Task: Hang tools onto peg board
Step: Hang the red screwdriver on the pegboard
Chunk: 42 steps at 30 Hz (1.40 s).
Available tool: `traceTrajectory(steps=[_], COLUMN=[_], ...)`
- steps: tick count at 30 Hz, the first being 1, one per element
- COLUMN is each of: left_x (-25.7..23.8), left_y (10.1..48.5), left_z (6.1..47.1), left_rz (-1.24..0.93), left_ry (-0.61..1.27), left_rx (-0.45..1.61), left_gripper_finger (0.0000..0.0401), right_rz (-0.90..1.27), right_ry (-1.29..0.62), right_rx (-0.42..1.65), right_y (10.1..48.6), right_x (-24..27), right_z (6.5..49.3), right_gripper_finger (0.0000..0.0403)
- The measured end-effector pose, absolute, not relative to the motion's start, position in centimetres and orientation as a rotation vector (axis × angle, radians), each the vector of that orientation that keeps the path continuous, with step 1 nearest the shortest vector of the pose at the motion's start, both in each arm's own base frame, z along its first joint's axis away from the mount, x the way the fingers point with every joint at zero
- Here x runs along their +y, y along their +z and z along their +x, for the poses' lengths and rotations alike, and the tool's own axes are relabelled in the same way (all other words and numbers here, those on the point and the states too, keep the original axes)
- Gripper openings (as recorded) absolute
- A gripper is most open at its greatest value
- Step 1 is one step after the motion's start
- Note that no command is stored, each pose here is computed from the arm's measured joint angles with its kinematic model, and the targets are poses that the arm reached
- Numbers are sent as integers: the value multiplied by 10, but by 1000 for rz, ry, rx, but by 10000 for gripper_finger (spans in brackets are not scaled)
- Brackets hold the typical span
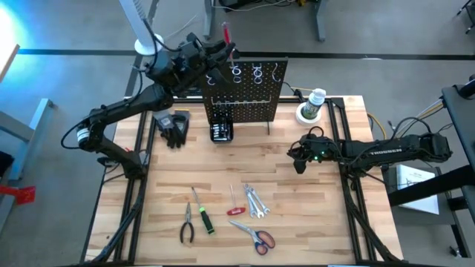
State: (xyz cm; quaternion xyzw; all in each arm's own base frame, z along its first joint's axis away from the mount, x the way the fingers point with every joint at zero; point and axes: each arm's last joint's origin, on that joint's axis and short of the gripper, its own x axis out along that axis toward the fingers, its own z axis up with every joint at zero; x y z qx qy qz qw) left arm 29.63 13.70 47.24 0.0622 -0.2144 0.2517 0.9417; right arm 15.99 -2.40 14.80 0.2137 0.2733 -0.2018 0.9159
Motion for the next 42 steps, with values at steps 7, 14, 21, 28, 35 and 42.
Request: traceTrajectory(steps=[7,14,21,28,35,42], left_x=[139,143,144,143,138,134], left_y=[467,458,446,437,434,423], left_z=[303,310,312,311,313,310], left_rz=[111,58,39,9,14,20], left_ry=[489,482,494,512,503,513], left_rx=[-440,-389,-307,-283,-278,-266], left_gripper_finger=[60,60,60,60,60,60], right_rz=[454,464,464,461,460,460], right_ry=[-419,-422,-421,-421,-424,-425], right_rx=[559,557,558,591,603,611], right_y=[148,148,148,145,142,139], right_x=[-24,-24,-24,-23,-23,-22], right_z=[160,160,160,158,156,155], right_gripper_finger=[60,48,60,71,64,64])
